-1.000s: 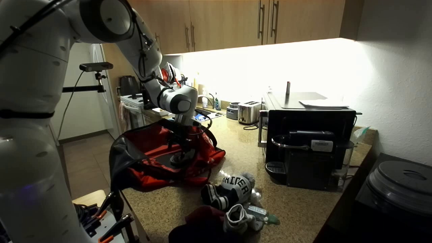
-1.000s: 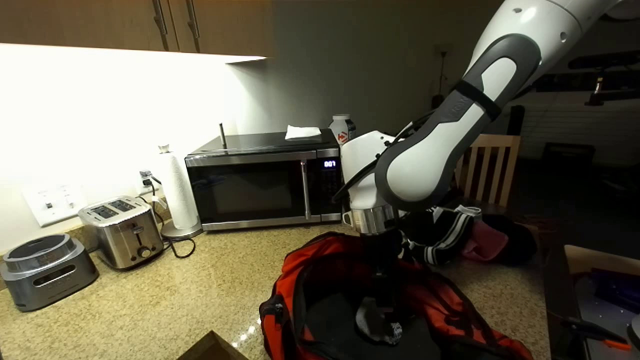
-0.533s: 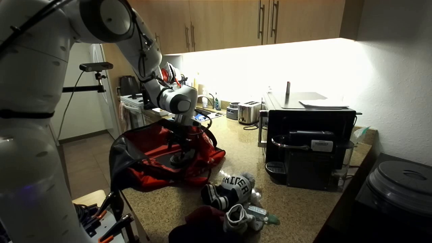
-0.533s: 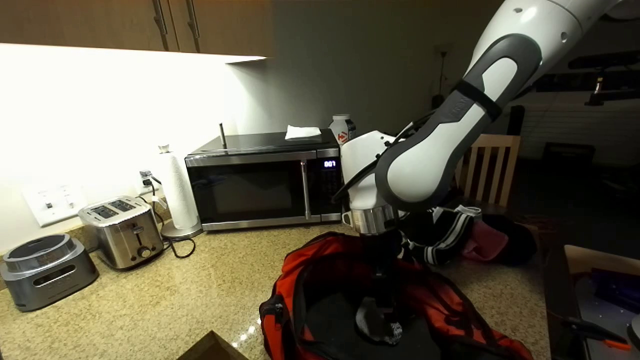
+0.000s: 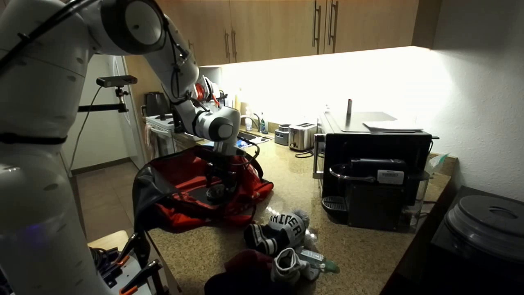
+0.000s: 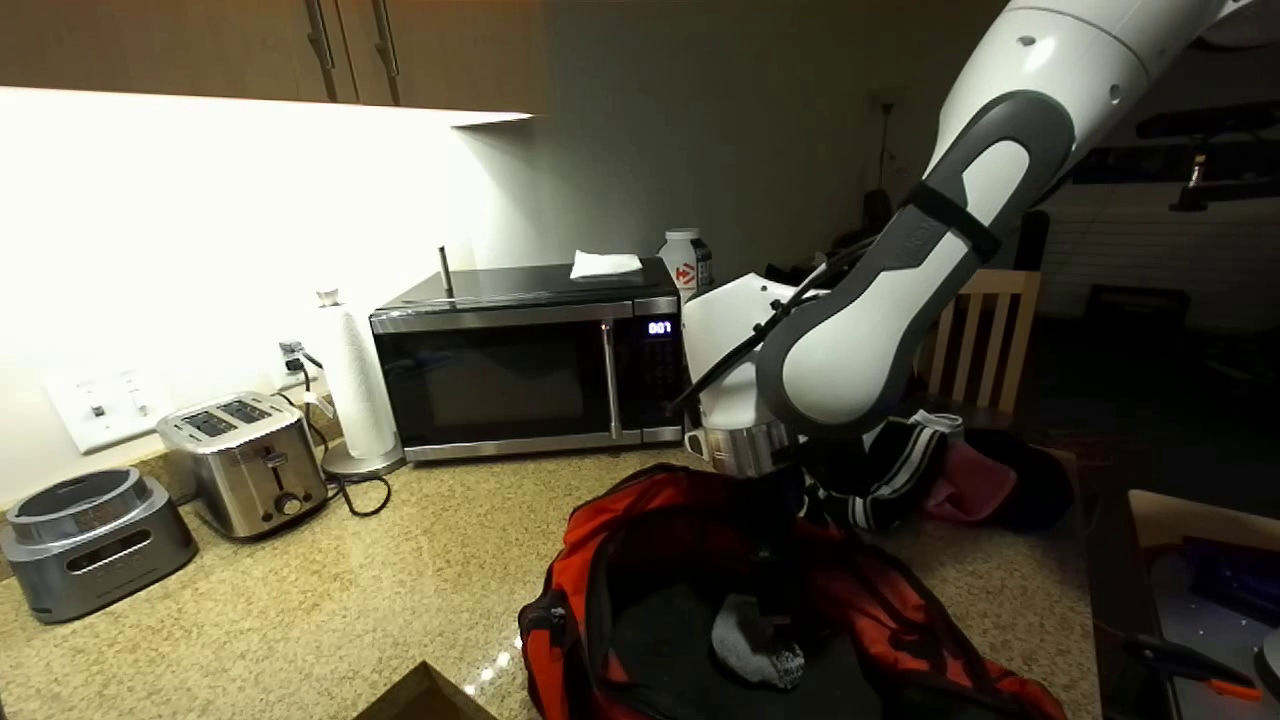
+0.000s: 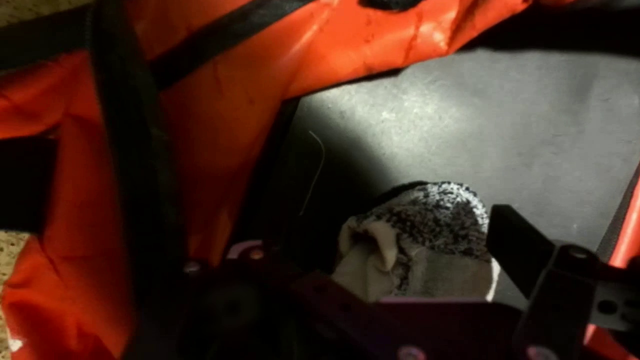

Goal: Pick up the grey object from the bag and put it on the countertop.

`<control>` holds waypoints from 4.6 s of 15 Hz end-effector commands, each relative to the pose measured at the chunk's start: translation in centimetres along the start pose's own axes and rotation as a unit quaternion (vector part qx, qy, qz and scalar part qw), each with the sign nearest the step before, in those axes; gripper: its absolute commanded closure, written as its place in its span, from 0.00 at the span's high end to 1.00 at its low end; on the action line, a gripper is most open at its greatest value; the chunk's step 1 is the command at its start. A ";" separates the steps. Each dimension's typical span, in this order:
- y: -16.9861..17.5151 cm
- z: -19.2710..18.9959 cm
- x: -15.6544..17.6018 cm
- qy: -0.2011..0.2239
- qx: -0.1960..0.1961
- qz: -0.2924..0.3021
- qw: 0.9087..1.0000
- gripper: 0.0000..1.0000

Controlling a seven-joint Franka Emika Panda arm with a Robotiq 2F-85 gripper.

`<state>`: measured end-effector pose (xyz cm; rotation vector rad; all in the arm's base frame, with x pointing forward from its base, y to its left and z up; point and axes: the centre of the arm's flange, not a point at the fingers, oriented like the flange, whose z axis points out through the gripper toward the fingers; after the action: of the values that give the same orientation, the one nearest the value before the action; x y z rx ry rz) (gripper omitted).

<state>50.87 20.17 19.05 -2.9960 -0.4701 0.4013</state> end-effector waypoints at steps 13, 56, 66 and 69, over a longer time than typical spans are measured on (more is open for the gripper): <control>0.0 -3.0 2.4 0.071 0.016 0.010 0.997 1.00; 5.6 -18.5 -12.5 0.070 -0.102 0.136 0.983 0.07; 13.2 -21.2 -14.8 0.105 -0.084 0.241 0.961 0.07; 16.0 -21.5 -16.3 0.110 -0.071 0.279 0.951 0.07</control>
<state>47.96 1.37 41.44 -3.2224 0.2652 0.0914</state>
